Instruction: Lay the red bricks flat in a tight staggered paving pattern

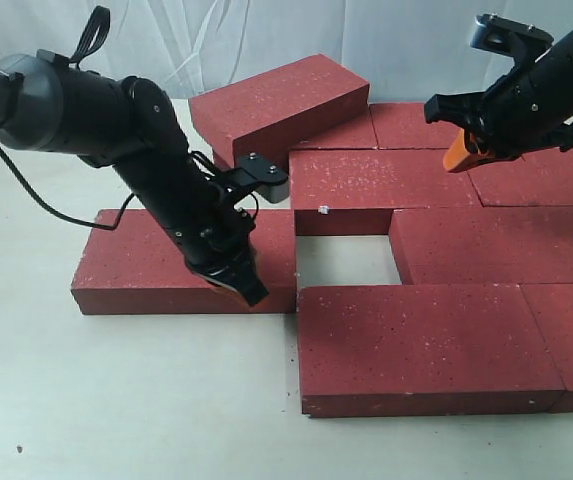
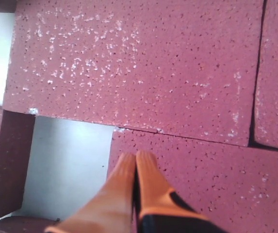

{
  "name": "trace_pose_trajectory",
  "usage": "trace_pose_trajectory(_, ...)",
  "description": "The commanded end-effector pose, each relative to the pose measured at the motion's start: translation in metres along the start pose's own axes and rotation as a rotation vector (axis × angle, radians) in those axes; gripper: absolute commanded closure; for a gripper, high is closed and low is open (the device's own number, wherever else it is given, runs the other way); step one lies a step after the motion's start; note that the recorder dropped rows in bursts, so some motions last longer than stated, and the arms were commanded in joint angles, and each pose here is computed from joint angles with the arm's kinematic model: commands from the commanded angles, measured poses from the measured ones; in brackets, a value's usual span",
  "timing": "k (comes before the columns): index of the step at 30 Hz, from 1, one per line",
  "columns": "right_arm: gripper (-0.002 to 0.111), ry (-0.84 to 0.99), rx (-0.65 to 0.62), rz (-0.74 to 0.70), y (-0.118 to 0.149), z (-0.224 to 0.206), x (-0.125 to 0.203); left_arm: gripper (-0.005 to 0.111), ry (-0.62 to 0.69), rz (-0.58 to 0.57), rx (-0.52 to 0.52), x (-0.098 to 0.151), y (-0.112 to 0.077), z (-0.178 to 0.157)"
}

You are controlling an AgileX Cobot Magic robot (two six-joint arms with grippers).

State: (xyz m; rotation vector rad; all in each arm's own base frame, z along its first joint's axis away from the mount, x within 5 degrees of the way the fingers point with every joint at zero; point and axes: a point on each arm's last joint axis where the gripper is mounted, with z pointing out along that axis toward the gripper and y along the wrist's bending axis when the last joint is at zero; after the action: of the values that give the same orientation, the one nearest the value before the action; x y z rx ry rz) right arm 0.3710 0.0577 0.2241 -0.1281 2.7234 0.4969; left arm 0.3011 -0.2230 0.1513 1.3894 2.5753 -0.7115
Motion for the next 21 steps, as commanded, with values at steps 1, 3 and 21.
trace_pose_trajectory(1,0.109,-0.002,0.004,-0.004,-0.001,0.0,0.0,0.107,-0.006,0.01,0.027,-0.002,-0.008,-0.009)
trace_pose_trajectory(3,0.109,-0.002,0.006,-0.005,-0.001,0.0,0.0,0.107,-0.003,0.037,0.024,-0.004,-0.012,-0.02)
trace_pose_trajectory(21,0.109,0.009,0.004,-0.006,-0.001,0.0,0.001,0.107,-0.144,-0.503,-0.35,0.061,0.084,-0.137)
